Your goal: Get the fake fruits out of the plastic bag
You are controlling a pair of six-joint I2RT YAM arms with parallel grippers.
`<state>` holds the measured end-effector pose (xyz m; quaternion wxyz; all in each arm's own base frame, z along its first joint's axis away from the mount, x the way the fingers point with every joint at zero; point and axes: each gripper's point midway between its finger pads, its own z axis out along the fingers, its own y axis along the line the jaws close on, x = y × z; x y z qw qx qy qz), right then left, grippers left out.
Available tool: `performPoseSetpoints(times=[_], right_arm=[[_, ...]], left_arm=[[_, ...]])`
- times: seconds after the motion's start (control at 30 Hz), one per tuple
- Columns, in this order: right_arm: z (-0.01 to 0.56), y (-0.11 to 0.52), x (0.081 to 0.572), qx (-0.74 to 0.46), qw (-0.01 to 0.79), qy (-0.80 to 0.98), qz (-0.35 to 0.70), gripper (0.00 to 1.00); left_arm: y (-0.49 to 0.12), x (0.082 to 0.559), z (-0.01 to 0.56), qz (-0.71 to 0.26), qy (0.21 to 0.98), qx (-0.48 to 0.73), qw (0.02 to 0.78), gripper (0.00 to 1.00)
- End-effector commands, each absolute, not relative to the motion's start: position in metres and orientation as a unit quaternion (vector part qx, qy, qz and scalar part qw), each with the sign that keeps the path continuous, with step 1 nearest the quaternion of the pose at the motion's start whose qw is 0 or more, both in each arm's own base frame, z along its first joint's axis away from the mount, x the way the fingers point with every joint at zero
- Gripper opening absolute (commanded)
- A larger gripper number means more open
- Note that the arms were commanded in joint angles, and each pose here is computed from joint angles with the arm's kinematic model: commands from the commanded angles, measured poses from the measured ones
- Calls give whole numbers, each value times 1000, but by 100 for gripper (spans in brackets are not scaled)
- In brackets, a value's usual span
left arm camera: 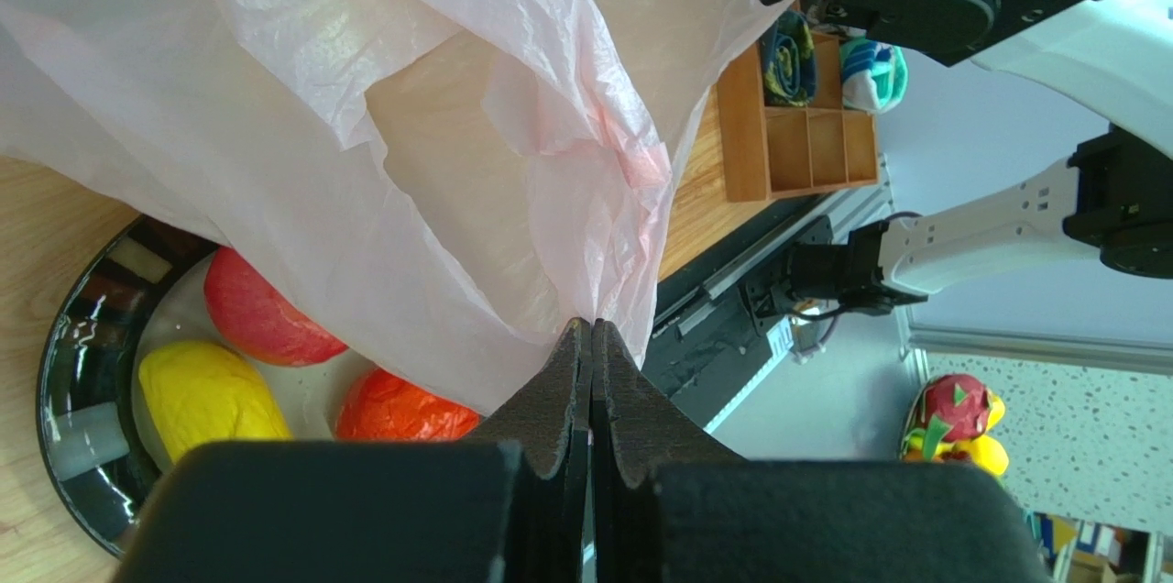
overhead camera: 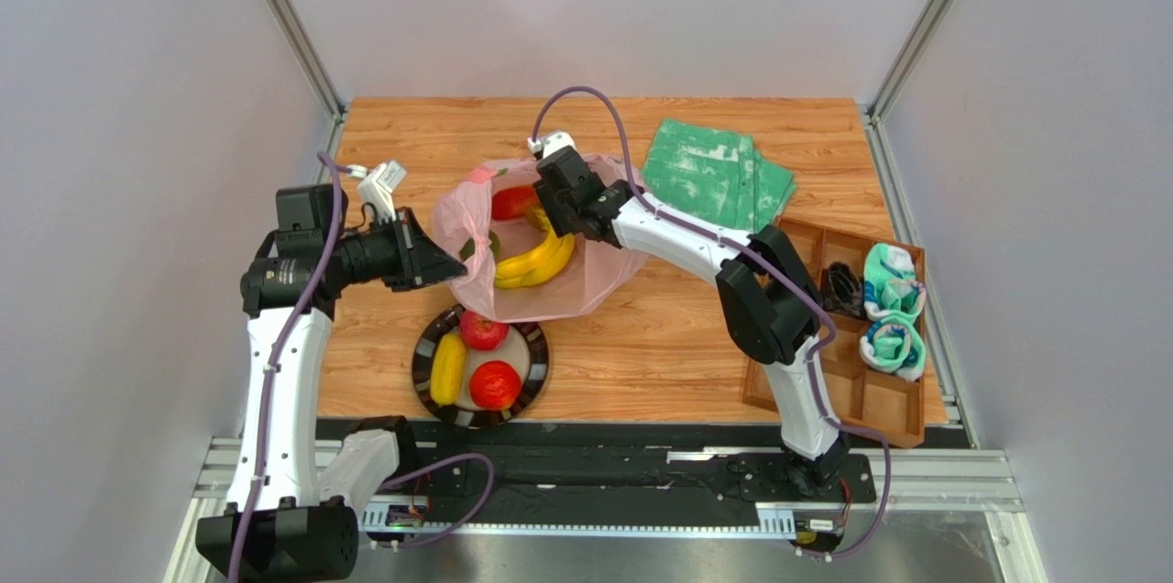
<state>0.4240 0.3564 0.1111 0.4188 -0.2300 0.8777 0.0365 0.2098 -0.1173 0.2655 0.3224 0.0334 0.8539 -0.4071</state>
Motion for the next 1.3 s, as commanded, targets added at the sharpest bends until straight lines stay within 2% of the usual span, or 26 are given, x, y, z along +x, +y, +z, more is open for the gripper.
performPoseSetpoints(times=[0.0,0.37,0.6,0.73,0.77,0.83,0.87,0.9,1.03,1.07,1.1,1.13,1.17,1.23,1.27], right_arm=[[112,366,429,-217,423,878,52,52],[97,382,415,-194,392,894,99,57],[69,396,376,-212,303,912,176,56],[66,412,361,-236,266,905,235,37],[70,416,362,-244,269,899,245,25],[76,422,365,-254,274,890,260,15],[78,421,369,-254,282,889,254,3],[83,419,374,-259,296,886,244,0],[119,393,394,-251,357,878,197,0],[127,386,398,-233,360,880,202,1],[131,384,396,-194,350,890,218,5],[147,384,390,-179,342,889,246,15],[152,385,386,-165,331,890,267,39],[162,397,371,-140,302,888,317,51],[165,402,366,-122,292,890,328,61]], left_arm=[[-115,211,271,-403,849,35,340,0],[-111,212,266,-397,850,24,345,0],[-105,212,265,-386,855,13,347,0],[-102,214,264,-382,857,6,347,0],[-102,215,263,-382,857,5,345,0],[-100,215,262,-379,858,2,346,0],[-100,215,262,-378,859,1,346,0],[-100,216,262,-378,858,1,346,0],[-99,216,261,-378,858,0,348,0],[-99,216,261,-378,858,0,348,0],[-100,216,261,-378,857,0,349,0],[-100,216,261,-378,857,0,349,0],[-100,216,261,-378,857,0,349,0],[-100,216,262,-378,857,2,350,0],[-100,217,262,-378,857,1,350,0]])
